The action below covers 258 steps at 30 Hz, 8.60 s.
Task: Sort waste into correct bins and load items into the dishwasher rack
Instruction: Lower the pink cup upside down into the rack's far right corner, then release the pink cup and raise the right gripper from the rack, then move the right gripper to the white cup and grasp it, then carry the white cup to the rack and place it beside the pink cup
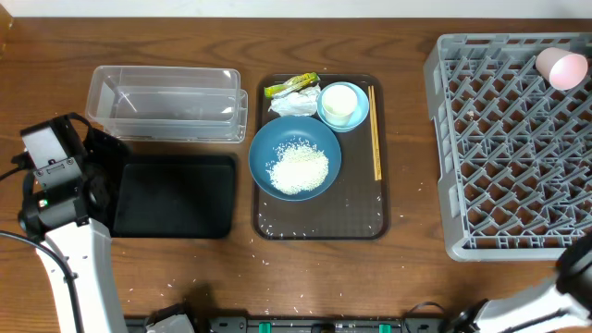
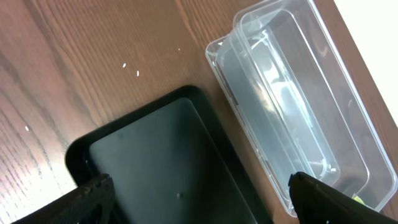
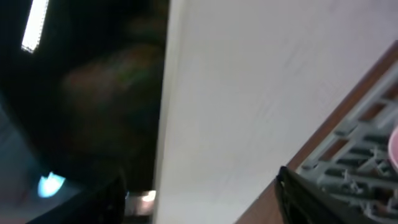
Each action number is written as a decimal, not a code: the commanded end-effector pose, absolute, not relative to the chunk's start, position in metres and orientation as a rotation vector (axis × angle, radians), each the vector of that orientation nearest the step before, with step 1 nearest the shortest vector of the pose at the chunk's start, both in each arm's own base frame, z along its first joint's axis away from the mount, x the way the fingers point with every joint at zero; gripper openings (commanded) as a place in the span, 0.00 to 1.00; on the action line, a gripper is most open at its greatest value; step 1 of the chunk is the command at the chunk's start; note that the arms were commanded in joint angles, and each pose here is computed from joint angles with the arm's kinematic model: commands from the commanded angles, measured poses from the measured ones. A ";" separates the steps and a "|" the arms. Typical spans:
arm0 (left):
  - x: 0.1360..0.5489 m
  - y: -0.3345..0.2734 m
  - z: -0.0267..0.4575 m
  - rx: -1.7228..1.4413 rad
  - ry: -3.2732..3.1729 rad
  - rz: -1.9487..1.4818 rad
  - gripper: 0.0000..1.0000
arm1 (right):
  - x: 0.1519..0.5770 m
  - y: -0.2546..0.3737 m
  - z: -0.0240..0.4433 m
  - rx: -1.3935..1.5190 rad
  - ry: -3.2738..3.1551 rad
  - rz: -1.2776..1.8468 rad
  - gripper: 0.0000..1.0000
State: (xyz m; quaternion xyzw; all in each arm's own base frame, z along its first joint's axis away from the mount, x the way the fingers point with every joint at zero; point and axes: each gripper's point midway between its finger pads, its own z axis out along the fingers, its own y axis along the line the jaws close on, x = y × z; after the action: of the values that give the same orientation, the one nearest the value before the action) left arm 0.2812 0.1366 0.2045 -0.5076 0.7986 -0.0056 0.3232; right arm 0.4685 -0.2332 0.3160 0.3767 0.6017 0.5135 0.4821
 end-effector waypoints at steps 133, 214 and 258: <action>0.281 0.141 0.214 -1.335 2.064 -0.002 0.92 | 0.479 -0.234 0.148 0.621 2.036 1.044 0.01; 0.281 0.141 0.214 -1.335 2.064 -0.002 0.92 | 0.490 0.216 0.137 -0.181 2.546 0.361 0.70; 0.281 0.141 0.214 -1.335 2.064 -0.002 0.92 | 0.479 0.241 0.151 -0.177 2.467 0.081 0.01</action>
State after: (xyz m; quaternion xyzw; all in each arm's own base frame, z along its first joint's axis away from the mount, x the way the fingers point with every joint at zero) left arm 0.2813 0.1365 0.2046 -0.5077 0.7986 -0.0059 0.3232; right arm 0.4671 0.2483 0.0877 -0.0938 0.9587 0.0102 0.2682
